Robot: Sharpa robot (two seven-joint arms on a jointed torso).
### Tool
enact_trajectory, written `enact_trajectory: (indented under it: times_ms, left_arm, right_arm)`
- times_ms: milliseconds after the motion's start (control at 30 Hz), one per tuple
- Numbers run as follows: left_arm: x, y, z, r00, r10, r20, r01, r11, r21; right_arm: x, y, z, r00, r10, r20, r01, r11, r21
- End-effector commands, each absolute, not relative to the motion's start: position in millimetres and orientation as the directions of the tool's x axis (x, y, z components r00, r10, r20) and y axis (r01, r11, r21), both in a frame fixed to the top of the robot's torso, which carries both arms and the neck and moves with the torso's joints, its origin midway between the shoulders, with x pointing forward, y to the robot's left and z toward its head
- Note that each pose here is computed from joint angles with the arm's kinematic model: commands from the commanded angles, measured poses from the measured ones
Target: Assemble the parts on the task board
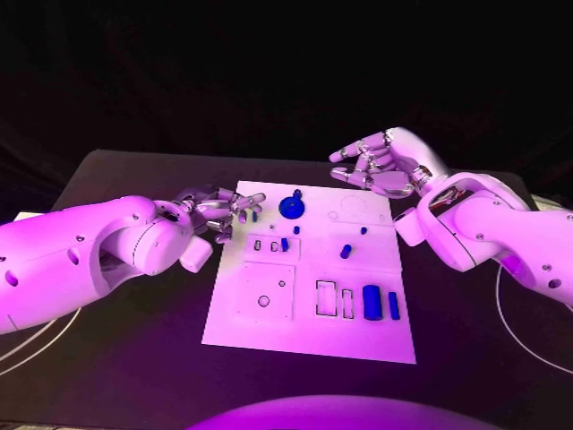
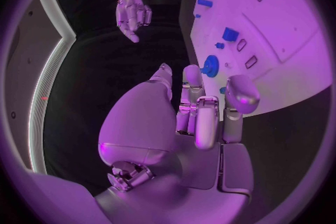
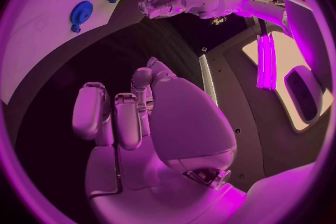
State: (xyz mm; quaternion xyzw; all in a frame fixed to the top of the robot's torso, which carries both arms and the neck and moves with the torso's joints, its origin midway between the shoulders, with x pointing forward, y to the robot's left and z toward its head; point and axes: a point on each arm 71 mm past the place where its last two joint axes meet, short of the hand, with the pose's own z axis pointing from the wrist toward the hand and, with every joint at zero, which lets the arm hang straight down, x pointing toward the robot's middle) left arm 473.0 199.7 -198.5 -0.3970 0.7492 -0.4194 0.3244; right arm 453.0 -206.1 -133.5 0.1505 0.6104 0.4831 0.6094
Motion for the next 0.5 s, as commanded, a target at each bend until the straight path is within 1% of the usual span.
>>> enact_trajectory:
  times_ms: [33, 67, 167, 267, 367, 500]
  left_arm:
    - [474.2, 197.7, -203.8, -0.636, -0.649, -0.418, -0.268, 0.693, -0.669]
    - [474.9, 197.5, -203.6, -0.640, -0.636, -0.431, -0.262, 0.708, -0.655]
    - [481.8, 194.4, -200.4, -0.663, -0.539, -0.519, -0.212, 0.800, -0.561]
    - [490.3, 186.3, -195.1, -0.675, -0.437, -0.595, -0.146, 0.869, -0.473]
    - [495.6, 176.9, -192.2, -0.680, -0.377, -0.629, -0.105, 0.899, -0.425]
    - [500.7, 162.9, -190.4, -0.689, -0.327, -0.647, -0.068, 0.918, -0.391]
  right_arm:
    - [456.8, -218.5, -137.1, -0.273, 0.834, -0.479, -0.285, 0.406, 0.868]
    - [457.1, -219.9, -137.0, -0.271, 0.835, -0.478, -0.281, 0.406, 0.869]
    - [458.7, -229.3, -136.9, -0.256, 0.842, -0.475, -0.258, 0.414, 0.873]
    - [459.2, -238.4, -137.6, -0.238, 0.842, -0.484, -0.240, 0.431, 0.870]
    - [459.3, -243.1, -138.8, -0.230, 0.841, -0.490, -0.230, 0.442, 0.867]
    - [459.5, -245.4, -141.7, -0.228, 0.838, -0.496, -0.219, 0.452, 0.864]
